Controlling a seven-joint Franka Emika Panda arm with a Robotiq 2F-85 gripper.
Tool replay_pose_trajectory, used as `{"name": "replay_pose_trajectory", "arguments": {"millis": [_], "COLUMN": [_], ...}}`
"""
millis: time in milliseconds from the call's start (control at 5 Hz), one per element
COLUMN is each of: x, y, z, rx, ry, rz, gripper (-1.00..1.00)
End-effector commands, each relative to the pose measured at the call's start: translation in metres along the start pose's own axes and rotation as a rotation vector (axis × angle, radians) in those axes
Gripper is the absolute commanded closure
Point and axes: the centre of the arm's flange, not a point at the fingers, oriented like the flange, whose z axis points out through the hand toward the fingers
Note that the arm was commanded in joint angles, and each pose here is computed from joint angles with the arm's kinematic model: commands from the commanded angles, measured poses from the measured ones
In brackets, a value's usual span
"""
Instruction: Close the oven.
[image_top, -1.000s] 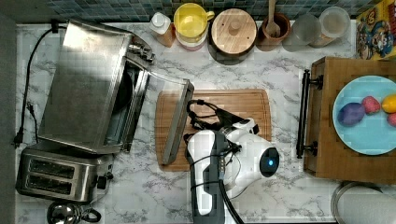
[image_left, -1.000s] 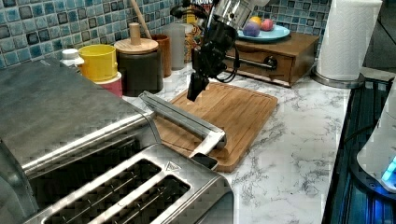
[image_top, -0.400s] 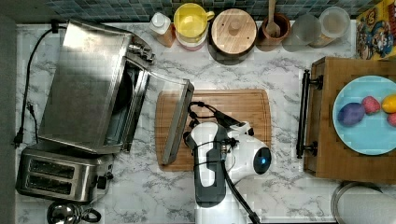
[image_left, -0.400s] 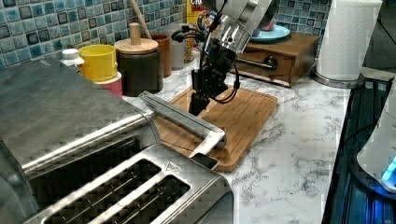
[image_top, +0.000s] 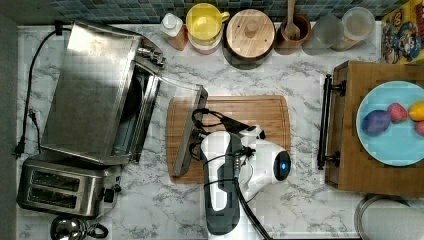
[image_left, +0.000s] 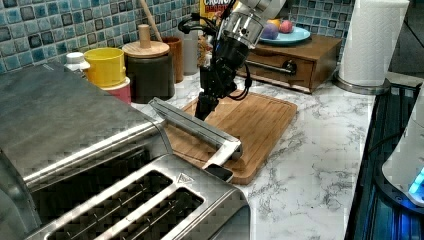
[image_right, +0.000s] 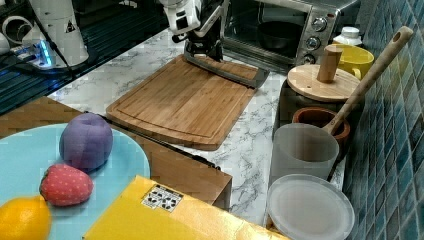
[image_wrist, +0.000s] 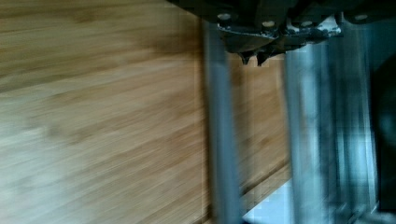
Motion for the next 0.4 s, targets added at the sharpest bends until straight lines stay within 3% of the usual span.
{"name": "replay_pose_trajectory", "arguments": {"millis": [200, 400], "x": [0.0385, 0.0358], "y": [-0.0813, -0.0845], "z": [0.0153, 0.0151], "rx": [-0.066, -0.061], "ry": [-0.046, -0.063], "rz": [-0.123, -0.094], "gripper": [1.00, 1.00]}}
